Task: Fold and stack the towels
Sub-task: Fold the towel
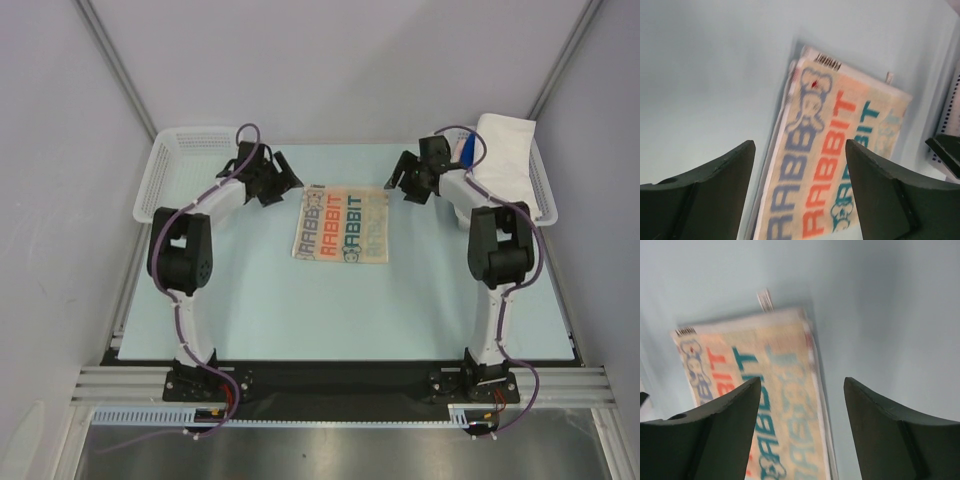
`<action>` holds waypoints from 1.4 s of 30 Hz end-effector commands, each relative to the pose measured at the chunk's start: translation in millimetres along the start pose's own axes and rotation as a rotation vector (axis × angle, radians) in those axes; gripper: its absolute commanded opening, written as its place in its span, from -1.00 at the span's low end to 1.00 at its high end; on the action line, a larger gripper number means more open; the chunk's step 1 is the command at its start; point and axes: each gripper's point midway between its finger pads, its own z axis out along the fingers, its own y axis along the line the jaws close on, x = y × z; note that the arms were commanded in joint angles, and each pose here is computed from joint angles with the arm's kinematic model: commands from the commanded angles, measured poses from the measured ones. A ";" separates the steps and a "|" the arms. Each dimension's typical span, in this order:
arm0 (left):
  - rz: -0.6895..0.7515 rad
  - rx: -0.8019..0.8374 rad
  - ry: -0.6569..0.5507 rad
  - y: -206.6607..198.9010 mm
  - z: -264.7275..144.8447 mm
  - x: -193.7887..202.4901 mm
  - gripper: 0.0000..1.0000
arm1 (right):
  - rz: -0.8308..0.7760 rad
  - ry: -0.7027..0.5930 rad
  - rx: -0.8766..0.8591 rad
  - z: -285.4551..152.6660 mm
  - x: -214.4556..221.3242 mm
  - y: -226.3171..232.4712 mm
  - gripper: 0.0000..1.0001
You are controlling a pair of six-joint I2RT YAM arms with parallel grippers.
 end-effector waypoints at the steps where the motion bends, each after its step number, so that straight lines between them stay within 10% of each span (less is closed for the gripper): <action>1: 0.042 -0.053 -0.097 2.2 -45.7 -0.5 0.57 | -0.062 -0.059 -0.012 -49.5 9.5 16.3 0.43; 19: 0.121 -0.102 0.074 62.4 -97.2 154.1 0.35 | -0.146 0.090 -0.014 -106.1 165.0 -23.8 0.32; 42: 0.091 -0.138 0.040 71.0 -58.3 151.4 0.17 | -0.137 0.099 0.055 -79.0 185.9 -30.9 0.18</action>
